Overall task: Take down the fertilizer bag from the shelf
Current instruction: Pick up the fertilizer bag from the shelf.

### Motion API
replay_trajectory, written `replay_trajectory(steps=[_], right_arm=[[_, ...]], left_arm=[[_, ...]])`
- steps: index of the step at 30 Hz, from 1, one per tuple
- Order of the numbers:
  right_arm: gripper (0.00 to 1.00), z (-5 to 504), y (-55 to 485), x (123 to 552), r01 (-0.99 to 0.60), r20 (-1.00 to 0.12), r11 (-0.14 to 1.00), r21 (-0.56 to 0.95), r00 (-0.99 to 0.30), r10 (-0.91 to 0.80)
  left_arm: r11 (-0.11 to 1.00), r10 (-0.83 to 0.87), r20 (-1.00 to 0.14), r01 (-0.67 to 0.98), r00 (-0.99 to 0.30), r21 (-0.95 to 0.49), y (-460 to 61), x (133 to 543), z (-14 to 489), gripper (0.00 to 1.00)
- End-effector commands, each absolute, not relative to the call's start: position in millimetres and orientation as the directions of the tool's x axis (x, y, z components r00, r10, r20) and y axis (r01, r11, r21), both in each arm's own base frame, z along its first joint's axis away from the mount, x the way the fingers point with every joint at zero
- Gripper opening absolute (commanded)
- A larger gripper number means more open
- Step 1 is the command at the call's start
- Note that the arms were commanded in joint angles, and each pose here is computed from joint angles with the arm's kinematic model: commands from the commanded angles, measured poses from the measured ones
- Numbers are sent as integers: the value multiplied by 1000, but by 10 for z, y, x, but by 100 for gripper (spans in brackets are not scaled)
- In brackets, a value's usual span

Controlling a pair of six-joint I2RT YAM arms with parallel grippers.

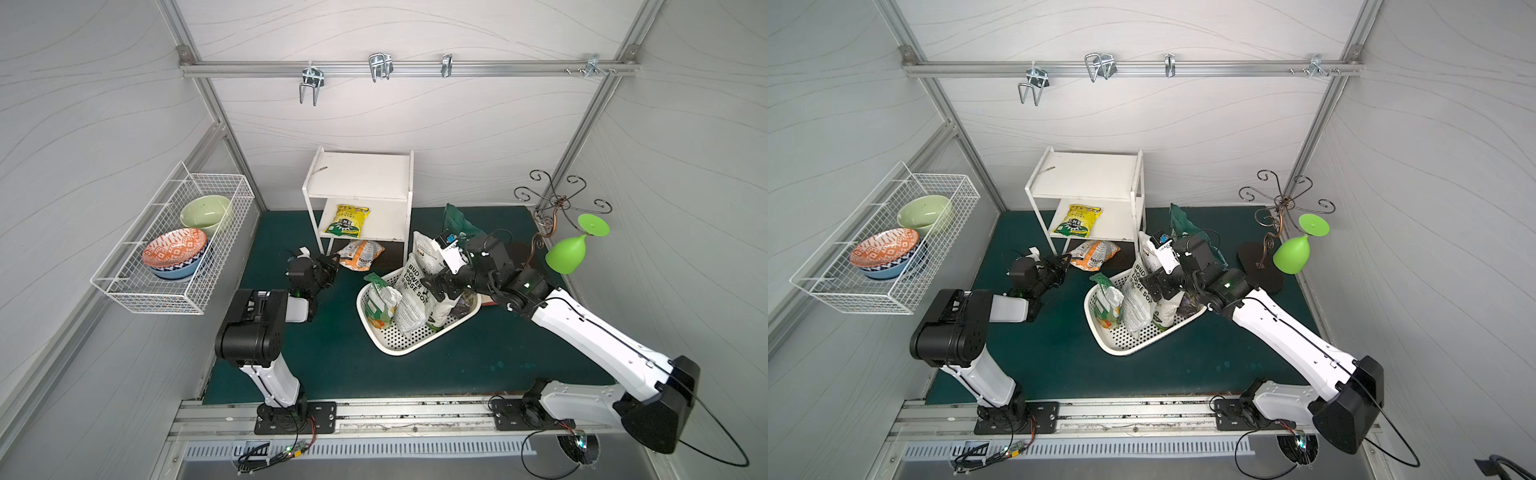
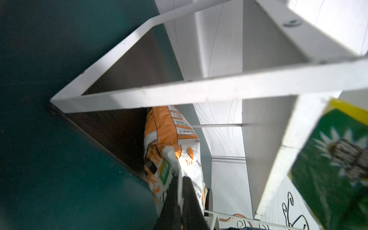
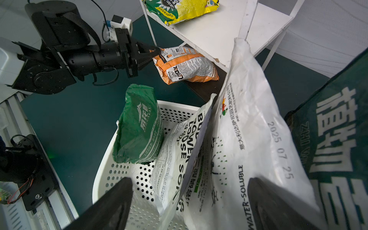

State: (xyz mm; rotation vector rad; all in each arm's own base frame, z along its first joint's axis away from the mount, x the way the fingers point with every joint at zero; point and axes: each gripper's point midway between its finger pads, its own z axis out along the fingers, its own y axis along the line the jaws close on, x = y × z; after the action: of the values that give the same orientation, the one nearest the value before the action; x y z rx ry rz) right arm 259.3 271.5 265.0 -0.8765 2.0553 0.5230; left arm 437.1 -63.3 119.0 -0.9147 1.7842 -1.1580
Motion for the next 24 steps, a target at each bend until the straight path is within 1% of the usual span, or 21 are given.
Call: replay_trajectory(steps=[1,5,14,19,24], right_arm=[[93,2765,2673,2579,-740,-826,671,45,-405,-392],[93,2777,2668,2574,-741,-827,670,42,-402,-393],[94,2790,2667,2565,-745,-827,665,41,-398,-396],[94,2806,2682,2552,-751,-828,659,47,-398,-394],[94,2841,2670,2532,-752,-832,657,49,-394,-390]], left_arm=[[346,-859,-304,-29,-412,-938,-646,4364,1597,0],[381,-843,-337,-22,-419,-924,-645,4275,1733,0],[502,-797,-453,-22,-401,-865,-561,3961,1976,0],[495,-788,-451,6,-419,-869,-613,3848,2134,0],[462,-807,-442,48,-392,-886,-616,3827,2391,0]])
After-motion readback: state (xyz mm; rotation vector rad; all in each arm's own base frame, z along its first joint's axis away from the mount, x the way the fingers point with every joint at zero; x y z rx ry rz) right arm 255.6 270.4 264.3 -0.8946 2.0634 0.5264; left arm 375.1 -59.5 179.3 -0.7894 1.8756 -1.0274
